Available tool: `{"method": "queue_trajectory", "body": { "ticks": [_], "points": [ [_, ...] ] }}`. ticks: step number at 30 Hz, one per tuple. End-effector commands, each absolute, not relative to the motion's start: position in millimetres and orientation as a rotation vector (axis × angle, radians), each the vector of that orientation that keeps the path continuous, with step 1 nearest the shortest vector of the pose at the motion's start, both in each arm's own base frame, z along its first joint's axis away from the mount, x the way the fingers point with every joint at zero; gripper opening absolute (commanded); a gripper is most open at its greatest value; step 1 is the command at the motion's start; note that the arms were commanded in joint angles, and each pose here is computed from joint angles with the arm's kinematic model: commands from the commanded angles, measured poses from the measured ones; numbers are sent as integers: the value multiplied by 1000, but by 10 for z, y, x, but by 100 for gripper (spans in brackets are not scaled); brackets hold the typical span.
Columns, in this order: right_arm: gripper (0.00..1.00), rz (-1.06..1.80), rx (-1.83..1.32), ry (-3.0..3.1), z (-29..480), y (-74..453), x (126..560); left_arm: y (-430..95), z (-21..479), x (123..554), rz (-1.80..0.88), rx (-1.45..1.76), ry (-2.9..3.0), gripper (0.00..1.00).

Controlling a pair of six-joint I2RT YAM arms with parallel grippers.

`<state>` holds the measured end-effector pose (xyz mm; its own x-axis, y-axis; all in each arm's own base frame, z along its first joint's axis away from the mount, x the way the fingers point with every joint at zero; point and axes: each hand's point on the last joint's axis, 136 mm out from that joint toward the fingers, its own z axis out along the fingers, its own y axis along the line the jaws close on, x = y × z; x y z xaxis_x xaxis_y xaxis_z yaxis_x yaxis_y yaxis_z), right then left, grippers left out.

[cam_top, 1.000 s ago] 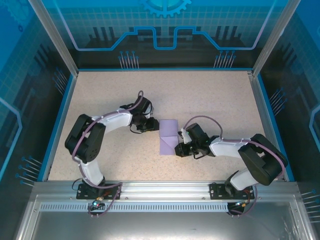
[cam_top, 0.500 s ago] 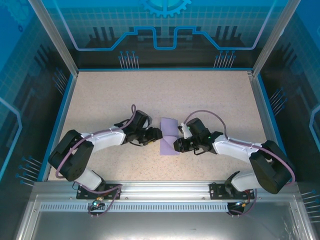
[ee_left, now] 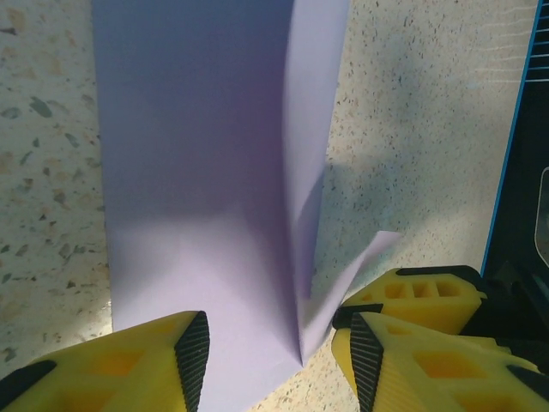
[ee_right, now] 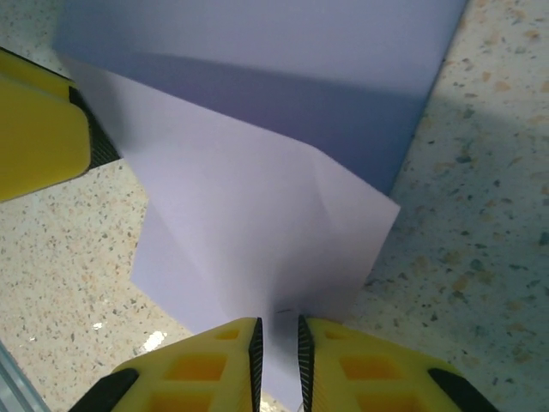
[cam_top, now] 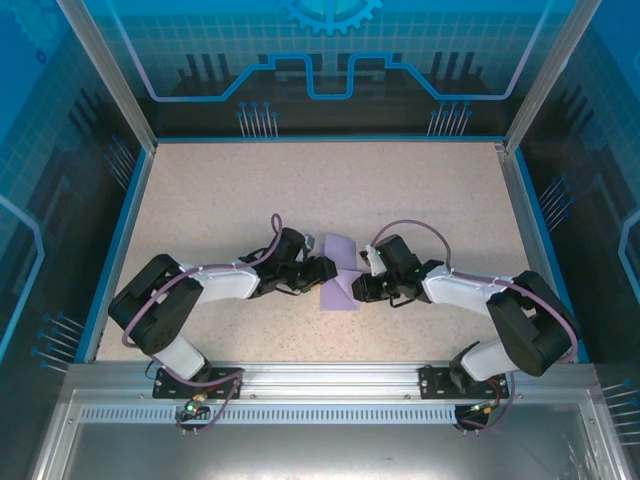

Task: Fold a paper plane with a square sheet of paper (pick it up from the middle)
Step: Turn over the paper at the center of the table.

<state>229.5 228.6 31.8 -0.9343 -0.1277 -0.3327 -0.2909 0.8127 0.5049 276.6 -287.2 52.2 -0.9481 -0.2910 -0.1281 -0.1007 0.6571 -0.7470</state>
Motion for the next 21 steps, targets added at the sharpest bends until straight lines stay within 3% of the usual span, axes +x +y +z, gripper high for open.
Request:
{"method": "queue_trajectory", "body": {
  "ticks": [1, 8, 21],
  "points": [
    [20, 811, -325, 2699, 315, 2265, 2365, -2922, 491, 2805, -1185, -316, 2610, 51],
    [20, 824, -322, 2704, 291, 2273, 2351, -2980, 494, 2863, -1193, -296, 2602, 46],
    [21, 838, -335, 2688, 378, 2293, 2357, -3007, 534, 2897, -1177, -266, 2611, 15]
  ]
}}
